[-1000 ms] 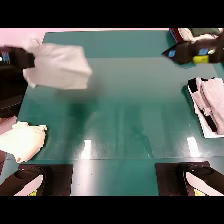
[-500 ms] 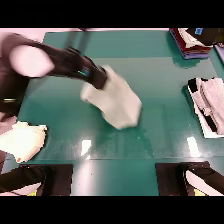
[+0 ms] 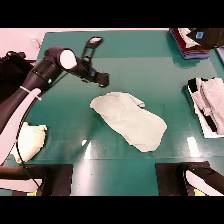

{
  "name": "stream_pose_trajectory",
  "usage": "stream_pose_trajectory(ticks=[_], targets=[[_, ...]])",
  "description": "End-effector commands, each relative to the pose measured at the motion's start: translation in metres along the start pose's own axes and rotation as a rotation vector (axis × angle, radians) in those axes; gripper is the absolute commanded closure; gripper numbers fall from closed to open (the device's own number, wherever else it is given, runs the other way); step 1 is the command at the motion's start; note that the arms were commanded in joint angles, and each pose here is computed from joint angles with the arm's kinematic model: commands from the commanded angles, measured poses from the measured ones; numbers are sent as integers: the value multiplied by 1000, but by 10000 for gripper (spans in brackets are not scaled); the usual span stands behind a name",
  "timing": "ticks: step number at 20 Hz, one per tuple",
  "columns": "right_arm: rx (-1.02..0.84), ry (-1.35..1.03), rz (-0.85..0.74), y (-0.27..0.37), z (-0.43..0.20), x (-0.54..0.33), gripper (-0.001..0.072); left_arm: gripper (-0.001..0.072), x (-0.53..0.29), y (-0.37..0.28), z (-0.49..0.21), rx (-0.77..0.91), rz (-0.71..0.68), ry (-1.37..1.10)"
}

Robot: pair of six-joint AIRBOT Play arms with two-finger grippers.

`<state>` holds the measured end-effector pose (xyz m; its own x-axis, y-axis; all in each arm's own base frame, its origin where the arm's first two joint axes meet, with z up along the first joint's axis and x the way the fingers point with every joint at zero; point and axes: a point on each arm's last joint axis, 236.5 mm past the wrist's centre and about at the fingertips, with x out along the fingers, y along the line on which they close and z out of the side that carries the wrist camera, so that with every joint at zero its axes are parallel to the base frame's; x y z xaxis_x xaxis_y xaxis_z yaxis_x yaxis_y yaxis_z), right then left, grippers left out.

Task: Fold the shirts.

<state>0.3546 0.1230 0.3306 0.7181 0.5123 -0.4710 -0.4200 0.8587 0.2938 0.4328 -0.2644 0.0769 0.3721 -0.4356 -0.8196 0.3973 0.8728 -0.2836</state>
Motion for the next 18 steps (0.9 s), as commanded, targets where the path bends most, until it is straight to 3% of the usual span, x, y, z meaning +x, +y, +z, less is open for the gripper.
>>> stream_pose_trajectory(ticks=[1,5,8,9,10,11,16,17,18], targets=[[-1,21,3,1,-5,-1,697,-12,34,58,-34,-229,-44,122],[0,28,5,1,-7,-1,697,-12,79,60,-85,-223,-96,251],[1,61,-2,-1,-15,1,697,-9,92,56,-84,-216,-103,231],[9,101,-32,-13,-27,4,697,194,92,54,-79,-228,-114,216],[41,165,-51,-26,-46,8,697,487,92,54,-78,-231,-116,211],[87,231,-67,-41,-68,12,696,677,92,54,-78,-228,-116,211],[457,538,-187,-132,-209,20,695,683,72,52,-53,-154,-98,155],[555,587,-203,-145,-244,19,625,683,65,50,-43,-128,-101,131],[642,621,-217,-154,-276,20,355,683,57,47,-34,-117,-104,109]])
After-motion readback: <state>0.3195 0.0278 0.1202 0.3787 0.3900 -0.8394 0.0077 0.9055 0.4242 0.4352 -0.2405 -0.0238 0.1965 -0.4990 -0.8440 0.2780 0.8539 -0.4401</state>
